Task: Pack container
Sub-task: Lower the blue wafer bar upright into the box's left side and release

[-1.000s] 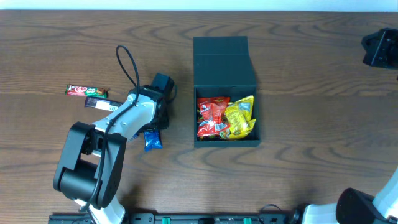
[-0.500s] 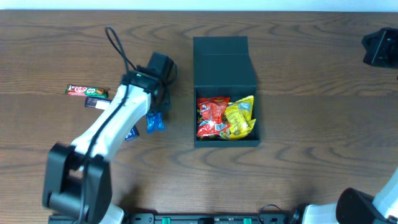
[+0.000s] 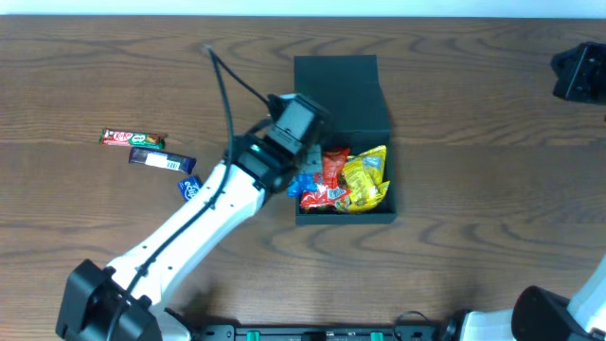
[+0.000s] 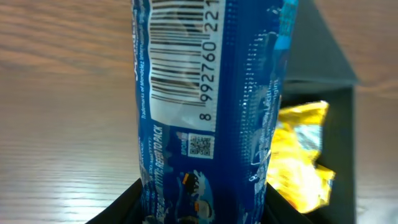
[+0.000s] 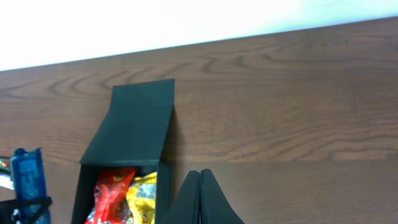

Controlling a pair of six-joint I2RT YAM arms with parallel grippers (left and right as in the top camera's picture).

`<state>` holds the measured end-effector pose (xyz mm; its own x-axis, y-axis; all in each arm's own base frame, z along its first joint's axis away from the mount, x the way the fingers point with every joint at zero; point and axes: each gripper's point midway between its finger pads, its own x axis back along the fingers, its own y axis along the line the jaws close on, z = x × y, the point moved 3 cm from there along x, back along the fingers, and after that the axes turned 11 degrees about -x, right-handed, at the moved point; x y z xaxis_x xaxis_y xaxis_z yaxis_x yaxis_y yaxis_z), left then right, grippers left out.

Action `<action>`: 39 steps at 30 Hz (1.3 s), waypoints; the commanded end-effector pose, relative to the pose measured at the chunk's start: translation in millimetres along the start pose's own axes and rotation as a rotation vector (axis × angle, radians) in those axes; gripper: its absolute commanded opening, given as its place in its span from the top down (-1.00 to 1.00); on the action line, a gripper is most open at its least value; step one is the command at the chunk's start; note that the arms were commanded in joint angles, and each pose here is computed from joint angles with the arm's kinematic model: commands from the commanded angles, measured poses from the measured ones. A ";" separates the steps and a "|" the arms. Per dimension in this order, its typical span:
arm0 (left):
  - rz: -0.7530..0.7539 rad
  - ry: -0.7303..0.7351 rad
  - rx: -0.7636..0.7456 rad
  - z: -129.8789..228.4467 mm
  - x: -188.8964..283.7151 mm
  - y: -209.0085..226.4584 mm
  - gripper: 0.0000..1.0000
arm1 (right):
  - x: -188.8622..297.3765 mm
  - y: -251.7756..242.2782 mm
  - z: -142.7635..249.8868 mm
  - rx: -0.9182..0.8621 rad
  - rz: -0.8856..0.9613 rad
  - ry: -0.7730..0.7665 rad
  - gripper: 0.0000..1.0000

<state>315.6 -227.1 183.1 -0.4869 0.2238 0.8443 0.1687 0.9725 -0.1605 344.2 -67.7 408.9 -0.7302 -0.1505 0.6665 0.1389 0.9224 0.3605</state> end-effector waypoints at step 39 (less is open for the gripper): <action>-0.123 0.307 -0.021 40.1 -87.8 -7.8 0.88 | 0.8 5.0 1.8 0.019 -0.016 0.004 0.97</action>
<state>318.5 -253.6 96.5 -0.2271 0.1034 0.9684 0.1434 0.9871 -0.0717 343.7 -67.5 408.4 -0.7282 -0.1512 0.6684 0.1399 0.9220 0.3610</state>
